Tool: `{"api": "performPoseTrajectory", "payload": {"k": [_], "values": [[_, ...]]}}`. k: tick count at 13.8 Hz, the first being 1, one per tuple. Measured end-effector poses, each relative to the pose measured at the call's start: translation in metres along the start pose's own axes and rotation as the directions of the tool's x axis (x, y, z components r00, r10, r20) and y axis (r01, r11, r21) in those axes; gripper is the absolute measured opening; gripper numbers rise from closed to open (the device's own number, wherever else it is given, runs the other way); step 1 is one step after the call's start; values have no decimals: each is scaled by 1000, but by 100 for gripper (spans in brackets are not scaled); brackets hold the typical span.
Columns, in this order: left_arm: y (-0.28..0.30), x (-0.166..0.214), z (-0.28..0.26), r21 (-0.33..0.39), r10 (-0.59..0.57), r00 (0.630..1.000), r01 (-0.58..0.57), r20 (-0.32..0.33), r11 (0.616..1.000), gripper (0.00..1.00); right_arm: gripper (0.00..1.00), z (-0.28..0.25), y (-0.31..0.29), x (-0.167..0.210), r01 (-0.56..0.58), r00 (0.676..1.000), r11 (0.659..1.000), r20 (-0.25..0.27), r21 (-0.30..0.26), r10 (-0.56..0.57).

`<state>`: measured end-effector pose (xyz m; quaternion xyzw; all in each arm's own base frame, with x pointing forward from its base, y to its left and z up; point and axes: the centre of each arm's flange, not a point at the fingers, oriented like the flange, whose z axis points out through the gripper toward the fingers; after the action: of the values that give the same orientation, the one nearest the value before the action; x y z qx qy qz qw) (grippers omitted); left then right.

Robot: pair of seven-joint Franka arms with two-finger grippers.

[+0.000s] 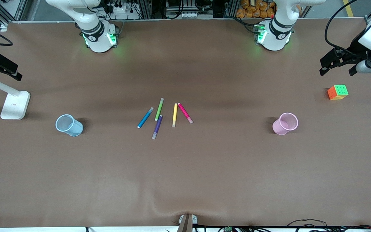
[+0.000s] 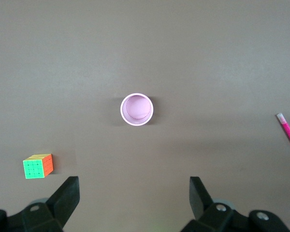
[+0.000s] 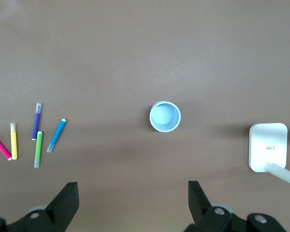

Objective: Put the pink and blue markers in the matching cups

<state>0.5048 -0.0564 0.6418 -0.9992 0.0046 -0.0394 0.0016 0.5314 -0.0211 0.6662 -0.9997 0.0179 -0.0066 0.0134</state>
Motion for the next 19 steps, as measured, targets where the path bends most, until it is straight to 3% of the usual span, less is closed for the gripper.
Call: {"api": "performPoseTrajectory", "payload": {"k": [4, 19], "values": [[1, 0, -2, 0, -10, 1000, 10, -4, 1000, 100, 100, 2, 1, -2, 59, 998, 998, 16, 0, -59], [2, 1, 1, 1, -9, 1000, 9, 4, 1000, 100, 100, 3, 1, -1, 61, 998, 998, 21, 0, -61]]}}
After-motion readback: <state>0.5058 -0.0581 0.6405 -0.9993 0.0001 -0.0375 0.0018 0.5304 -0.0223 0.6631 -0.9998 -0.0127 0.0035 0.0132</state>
